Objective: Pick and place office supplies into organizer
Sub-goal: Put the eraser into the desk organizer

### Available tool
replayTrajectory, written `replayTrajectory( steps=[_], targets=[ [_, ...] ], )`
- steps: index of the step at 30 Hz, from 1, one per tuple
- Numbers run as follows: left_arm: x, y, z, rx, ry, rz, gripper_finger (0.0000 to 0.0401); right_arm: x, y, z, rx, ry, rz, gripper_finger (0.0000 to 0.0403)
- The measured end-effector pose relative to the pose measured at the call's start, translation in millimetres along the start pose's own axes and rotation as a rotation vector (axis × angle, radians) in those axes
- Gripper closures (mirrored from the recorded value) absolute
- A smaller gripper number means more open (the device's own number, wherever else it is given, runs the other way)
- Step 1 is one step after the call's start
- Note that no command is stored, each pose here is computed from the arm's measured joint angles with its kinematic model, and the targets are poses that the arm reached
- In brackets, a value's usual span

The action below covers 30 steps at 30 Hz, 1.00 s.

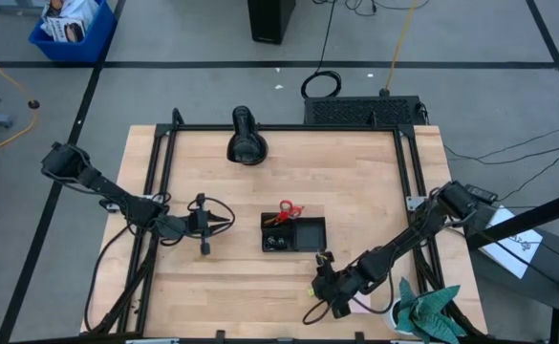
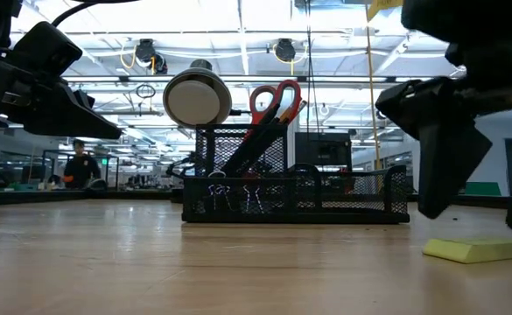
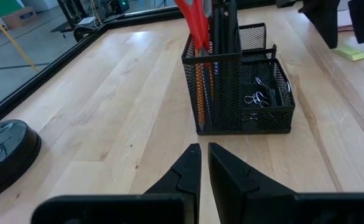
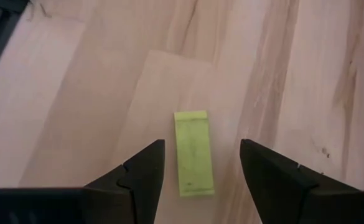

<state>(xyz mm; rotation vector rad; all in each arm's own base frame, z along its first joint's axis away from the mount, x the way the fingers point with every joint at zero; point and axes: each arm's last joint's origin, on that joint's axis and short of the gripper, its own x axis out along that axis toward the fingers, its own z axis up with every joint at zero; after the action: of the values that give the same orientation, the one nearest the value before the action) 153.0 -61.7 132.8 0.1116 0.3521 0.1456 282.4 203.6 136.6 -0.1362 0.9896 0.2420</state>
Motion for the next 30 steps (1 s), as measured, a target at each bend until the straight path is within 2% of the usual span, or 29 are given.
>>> replayTrajectory(
  steps=[11, 20, 24, 30],
  targets=[
    [0, 0, 0, -0.001, 0.000, 0.000, 0.0364, 7, -5, -20, 0.058, 0.005, 0.014, 0.0204],
    [0, 0, 0, -0.001, 0.000, 0.000, 0.0364, 10, -5, -24, 0.069, -0.020, 0.026, 0.0208],
    [0, 0, 0, -0.001, -0.001, 0.000, 0.0364, 10, -5, -23, 0.071, -0.033, 0.034, 0.0240],
    [0, 0, 0, -0.002, -0.001, -0.001, 0.0364, 10, -5, -23, 0.070, -0.036, 0.037, 0.0322]
  ],
)
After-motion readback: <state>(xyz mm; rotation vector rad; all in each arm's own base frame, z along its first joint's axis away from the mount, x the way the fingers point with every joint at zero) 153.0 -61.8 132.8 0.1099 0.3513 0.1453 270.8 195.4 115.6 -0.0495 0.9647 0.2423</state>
